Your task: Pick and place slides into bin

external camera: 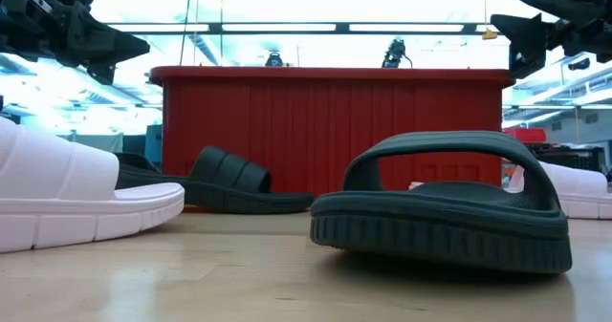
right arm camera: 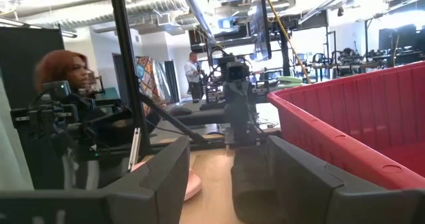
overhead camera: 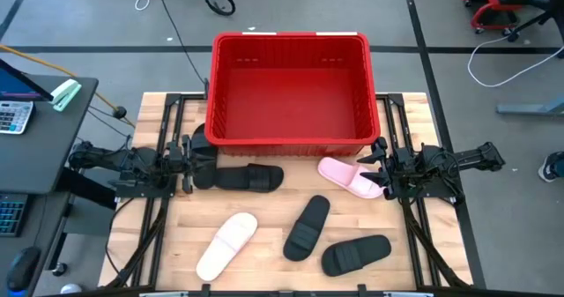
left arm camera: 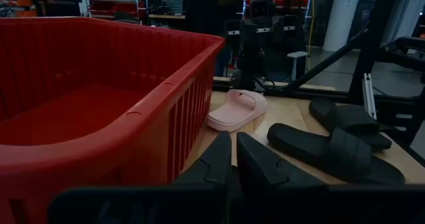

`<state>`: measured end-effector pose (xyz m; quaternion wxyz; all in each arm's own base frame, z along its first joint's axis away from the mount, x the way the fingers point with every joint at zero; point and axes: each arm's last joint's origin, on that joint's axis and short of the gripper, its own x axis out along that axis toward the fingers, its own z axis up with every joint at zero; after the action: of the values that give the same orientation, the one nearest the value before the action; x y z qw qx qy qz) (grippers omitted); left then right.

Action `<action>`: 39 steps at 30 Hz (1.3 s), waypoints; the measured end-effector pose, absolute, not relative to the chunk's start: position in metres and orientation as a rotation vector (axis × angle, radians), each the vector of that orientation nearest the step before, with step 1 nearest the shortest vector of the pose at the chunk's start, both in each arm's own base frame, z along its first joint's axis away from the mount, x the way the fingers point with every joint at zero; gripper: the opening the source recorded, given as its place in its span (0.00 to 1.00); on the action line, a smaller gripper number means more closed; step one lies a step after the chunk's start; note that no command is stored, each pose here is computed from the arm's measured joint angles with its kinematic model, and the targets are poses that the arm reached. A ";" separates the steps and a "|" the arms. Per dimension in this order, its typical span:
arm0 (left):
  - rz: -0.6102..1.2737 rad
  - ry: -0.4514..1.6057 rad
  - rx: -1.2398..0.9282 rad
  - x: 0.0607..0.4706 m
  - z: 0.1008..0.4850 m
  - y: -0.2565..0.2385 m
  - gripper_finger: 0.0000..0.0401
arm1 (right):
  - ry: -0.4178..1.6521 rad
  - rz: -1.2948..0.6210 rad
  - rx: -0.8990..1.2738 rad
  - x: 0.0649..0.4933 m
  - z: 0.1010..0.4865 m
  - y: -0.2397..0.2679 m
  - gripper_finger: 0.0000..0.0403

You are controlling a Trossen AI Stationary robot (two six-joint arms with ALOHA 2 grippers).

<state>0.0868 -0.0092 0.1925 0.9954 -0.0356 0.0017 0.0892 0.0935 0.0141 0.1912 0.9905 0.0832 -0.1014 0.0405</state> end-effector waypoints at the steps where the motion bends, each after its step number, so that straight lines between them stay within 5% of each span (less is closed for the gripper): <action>1: 0.178 0.003 -0.071 0.087 0.192 -0.009 0.07 | -0.204 0.081 0.167 0.093 0.191 0.014 0.51; 39: 0.179 0.003 -0.071 0.087 0.192 -0.009 0.09 | -0.204 0.081 0.167 0.093 0.191 0.014 0.51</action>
<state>0.0868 -0.0092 0.1925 0.9954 -0.0355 0.0016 0.0894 0.0934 0.0140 0.1914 0.9905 0.0832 -0.1019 0.0404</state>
